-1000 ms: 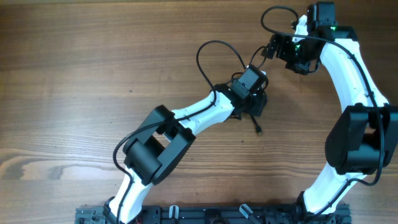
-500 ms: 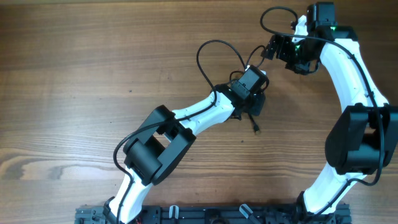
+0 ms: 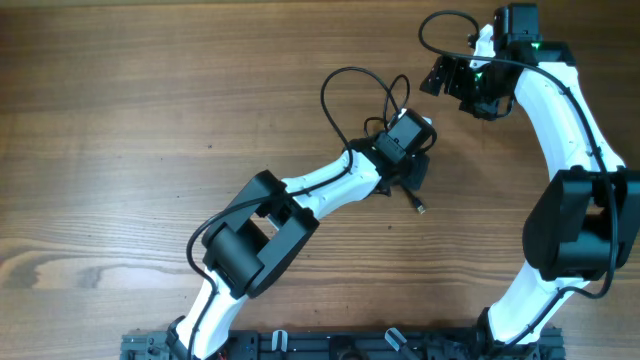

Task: Untangle cables

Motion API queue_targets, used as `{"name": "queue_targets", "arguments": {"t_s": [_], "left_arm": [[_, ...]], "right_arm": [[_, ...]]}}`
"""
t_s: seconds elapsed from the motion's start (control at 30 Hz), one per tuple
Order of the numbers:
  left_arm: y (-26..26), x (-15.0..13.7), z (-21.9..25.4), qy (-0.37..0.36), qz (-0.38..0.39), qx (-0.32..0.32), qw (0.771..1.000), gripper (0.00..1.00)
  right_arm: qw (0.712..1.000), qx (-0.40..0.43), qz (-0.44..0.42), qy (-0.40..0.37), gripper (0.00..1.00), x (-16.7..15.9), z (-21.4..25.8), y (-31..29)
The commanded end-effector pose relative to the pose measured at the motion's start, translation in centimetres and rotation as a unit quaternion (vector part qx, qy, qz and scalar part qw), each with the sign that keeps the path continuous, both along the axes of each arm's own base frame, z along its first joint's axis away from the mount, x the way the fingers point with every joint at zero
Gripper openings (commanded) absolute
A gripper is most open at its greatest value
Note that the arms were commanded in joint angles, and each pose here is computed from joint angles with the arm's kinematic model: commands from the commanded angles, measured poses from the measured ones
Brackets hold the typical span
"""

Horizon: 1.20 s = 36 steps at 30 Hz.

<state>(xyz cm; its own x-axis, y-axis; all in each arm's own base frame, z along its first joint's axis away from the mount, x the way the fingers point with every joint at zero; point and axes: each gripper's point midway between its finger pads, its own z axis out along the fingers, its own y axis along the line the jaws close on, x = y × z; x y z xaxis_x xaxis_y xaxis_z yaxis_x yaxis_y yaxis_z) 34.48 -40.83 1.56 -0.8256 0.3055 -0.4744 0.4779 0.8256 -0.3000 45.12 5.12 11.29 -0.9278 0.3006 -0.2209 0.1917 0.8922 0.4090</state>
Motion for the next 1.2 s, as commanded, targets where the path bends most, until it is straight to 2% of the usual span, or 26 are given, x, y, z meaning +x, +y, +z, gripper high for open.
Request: {"name": "queue_targets", "arguments": {"t_s": [0.0, 0.17, 0.27, 0.33, 0.57, 0.7, 0.87, 1.03, 1.17], "left_arm": [[1.7, 1.1, -0.1, 0.018, 0.016, 0.002, 1.000, 0.04], [4.4, 2.6, 5.1, 0.054, 0.056, -0.055, 0.995, 0.04], [6.0, 3.2, 9.9, 0.097, 0.059, -0.138, 0.984, 0.04], [7.8, 3.9, 14.5, 0.135, 0.062, -0.226, 0.963, 0.04], [12.2, 6.2, 20.4, 0.185, 0.067, -0.353, 0.915, 0.04], [13.2, 6.5, 21.0, 0.192, 0.067, -0.368, 0.907, 0.04], [13.1, 6.4, 21.1, 0.195, 0.062, -0.371, 0.906, 0.04], [13.1, 6.3, 21.1, 0.196, 0.061, -0.371, 0.905, 0.04], [13.0, 6.2, 21.1, 0.197, 0.060, -0.371, 0.905, 0.04]], "right_arm": [[1.000, -0.010, 0.004, -0.004, 0.96, 0.2, -0.3, -0.5], [0.999, 0.023, 0.041, -0.016, 0.96, 0.0, 0.2, 0.8], [0.994, 0.068, 0.077, -0.028, 0.96, -0.2, 1.0, 2.5], [0.987, 0.123, 0.101, -0.035, 0.94, -0.6, 2.1, 4.3], [0.957, 0.225, 0.168, -0.070, 0.86, -1.2, 5.0, 8.2], [0.941, 0.261, 0.194, -0.092, 0.84, -1.2, 6.4, 9.8], [0.905, 0.335, 0.229, -0.131, 0.80, -1.2, 9.5, 11.3], [0.907, 0.336, 0.225, -0.120, 0.75, -1.3, 9.4, 12.0], [0.931, 0.296, 0.195, -0.092, 0.71, -0.9, 7.7, 12.5]]}}
